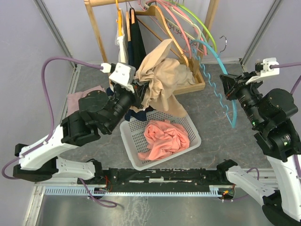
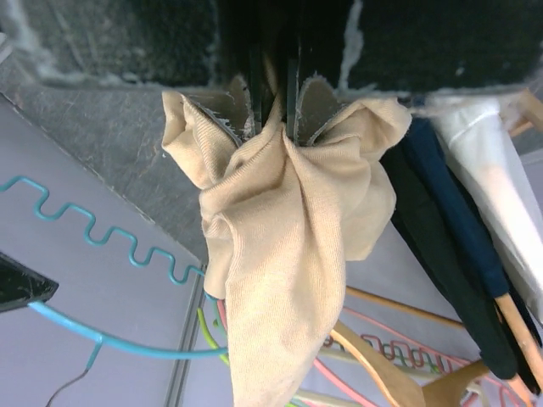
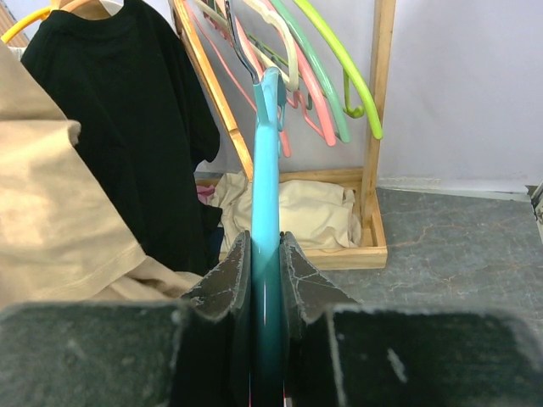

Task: Remove the t-shirt from the hanger
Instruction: Place the T-shirt in the bin.

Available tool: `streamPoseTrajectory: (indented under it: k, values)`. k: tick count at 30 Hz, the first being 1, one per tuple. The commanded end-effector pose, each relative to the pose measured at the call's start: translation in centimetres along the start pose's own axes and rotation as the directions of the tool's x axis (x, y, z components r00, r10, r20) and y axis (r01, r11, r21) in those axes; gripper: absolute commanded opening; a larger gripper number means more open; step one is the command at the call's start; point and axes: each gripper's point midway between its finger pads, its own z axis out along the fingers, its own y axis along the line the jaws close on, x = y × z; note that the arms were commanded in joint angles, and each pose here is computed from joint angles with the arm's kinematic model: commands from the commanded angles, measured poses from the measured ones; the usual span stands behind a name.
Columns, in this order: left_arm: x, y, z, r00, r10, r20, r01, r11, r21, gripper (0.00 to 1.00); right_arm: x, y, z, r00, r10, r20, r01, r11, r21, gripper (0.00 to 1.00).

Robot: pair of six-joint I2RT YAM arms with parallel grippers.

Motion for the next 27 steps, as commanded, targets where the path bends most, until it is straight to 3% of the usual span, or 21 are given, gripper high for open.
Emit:
streamPoseTrajectory:
  k: [1, 7, 15, 21, 27]
  values:
    - [-6.7, 1.1, -1.6, 0.982, -0.074, 0.171, 0.070, 0.997, 0.027, 0.03, -3.0, 0.3, -0.3, 0.996, 0.007, 0.092, -0.006, 1.000, -0.011, 0.01]
    - [-5.2, -0.8, -1.0, 0.994, -0.053, 0.095, 0.045, 0.995, 0.089, 0.03, -2.7, 0.4, 0.0, 0.996, 0.006, 0.087, -0.005, 1.000, -0.011, 0.01]
    - [2.1, -4.4, -0.1, 0.993, -0.008, -0.117, 0.030, 0.981, 0.193, 0.03, -2.3, 0.3, 0.2, 0.997, 0.006, 0.082, -0.006, 1.000, -0.006, 0.01]
    - [8.3, -5.6, -0.7, 0.963, 0.006, -0.271, 0.058, 0.971, 0.230, 0.03, -2.3, 0.1, 0.2, 0.997, 0.004, 0.083, -0.004, 1.000, 0.000, 0.01]
    - [14.5, -5.6, -1.9, 0.899, 0.020, -0.437, 0.076, 0.976, 0.202, 0.03, -2.3, 0.4, 0.3, 0.996, 0.012, 0.087, -0.011, 1.000, -0.011, 0.01]
